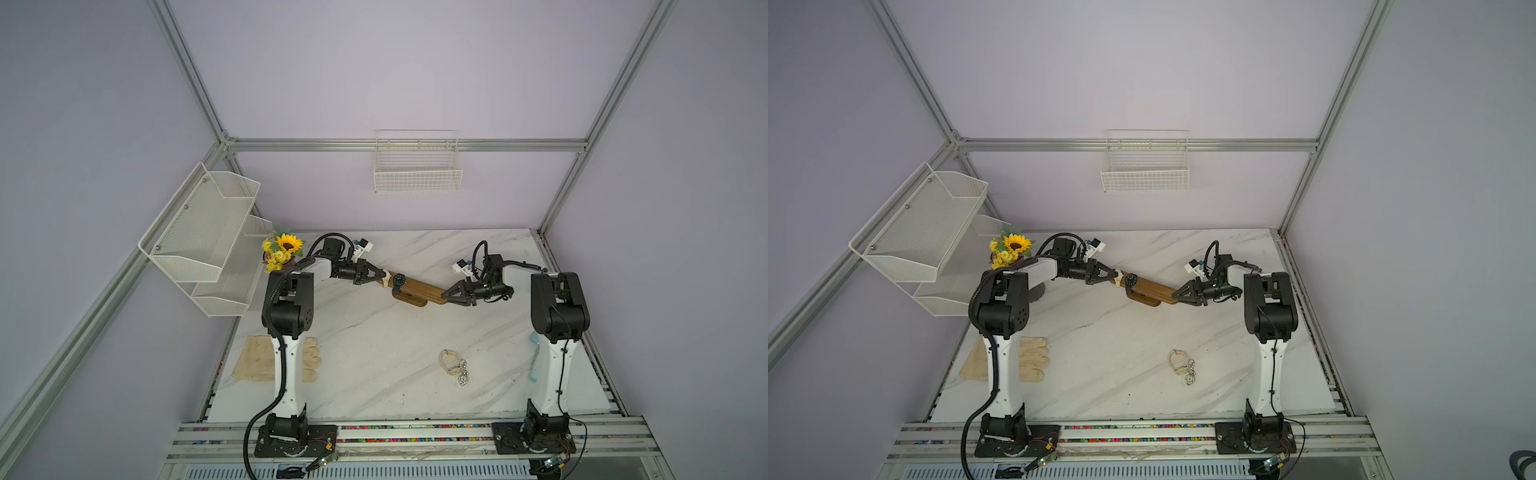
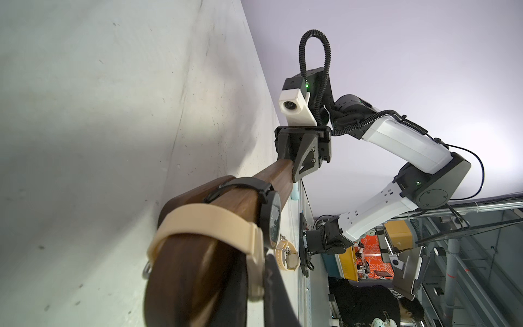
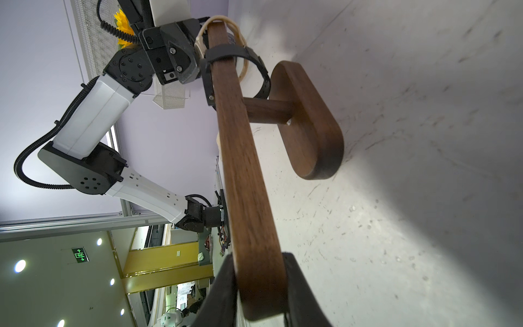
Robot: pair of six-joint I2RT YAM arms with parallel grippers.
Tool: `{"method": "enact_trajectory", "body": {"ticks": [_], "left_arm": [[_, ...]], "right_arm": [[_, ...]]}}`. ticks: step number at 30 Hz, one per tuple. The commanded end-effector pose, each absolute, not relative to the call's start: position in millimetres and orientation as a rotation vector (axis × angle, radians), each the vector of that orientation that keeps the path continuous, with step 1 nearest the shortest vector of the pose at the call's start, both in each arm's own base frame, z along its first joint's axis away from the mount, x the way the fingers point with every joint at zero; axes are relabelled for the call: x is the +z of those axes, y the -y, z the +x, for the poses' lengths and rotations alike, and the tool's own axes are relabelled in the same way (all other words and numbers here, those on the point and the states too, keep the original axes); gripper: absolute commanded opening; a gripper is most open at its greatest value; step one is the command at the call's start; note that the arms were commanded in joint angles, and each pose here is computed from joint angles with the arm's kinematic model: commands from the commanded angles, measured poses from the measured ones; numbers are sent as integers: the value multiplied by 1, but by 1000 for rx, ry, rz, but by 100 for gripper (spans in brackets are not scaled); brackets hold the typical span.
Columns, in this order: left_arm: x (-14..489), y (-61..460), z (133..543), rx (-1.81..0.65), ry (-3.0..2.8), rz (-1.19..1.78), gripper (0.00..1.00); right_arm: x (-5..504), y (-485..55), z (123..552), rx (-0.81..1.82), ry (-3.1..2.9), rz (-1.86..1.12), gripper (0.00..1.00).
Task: Place watch on stand
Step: Place the watch on the stand.
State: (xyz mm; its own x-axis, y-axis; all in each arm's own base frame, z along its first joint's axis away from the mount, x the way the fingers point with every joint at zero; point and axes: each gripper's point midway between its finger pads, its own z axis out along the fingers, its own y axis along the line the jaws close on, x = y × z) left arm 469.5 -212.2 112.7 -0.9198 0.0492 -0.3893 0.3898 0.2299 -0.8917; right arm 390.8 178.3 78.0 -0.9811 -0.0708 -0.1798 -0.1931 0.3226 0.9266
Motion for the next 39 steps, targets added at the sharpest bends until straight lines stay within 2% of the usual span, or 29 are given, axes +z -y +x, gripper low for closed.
{"method": "enact_trajectory", "body": {"ticks": [1,3,5,6,8,10,18,26,29,35,39], "left_arm": [[118,205,485,-1667,-2215,442,6],[118,206,486,-1666,-2222,443,7],[117,207,484,-1665,-2227,448,14],[116,207,483,-1659,-2235,445,21],[114,206,480,-1648,-2248,440,41],[114,206,477,-1634,-2259,437,51],[120,197,473,-1544,-2301,409,57],[102,172,478,-1250,-2489,347,58],[106,168,484,-1242,-2495,303,56],[141,188,471,-1207,-2431,390,21],[142,188,466,-1120,-2455,377,14]], "right_arm": [[32,-164,384,1566,-2690,-158,0],[31,-163,384,1562,-2695,-156,0],[30,-163,383,1563,-2698,-153,0],[30,-163,383,1561,-2698,-154,0],[31,-164,384,1559,-2695,-159,0],[32,-163,384,1558,-2695,-157,0],[34,-161,387,1540,-2692,-159,0],[36,-161,388,1542,-2688,-153,0],[36,-161,388,1541,-2687,-155,0],[31,-160,389,1538,-2699,-143,0],[35,-161,390,1536,-2689,-151,0]]}}
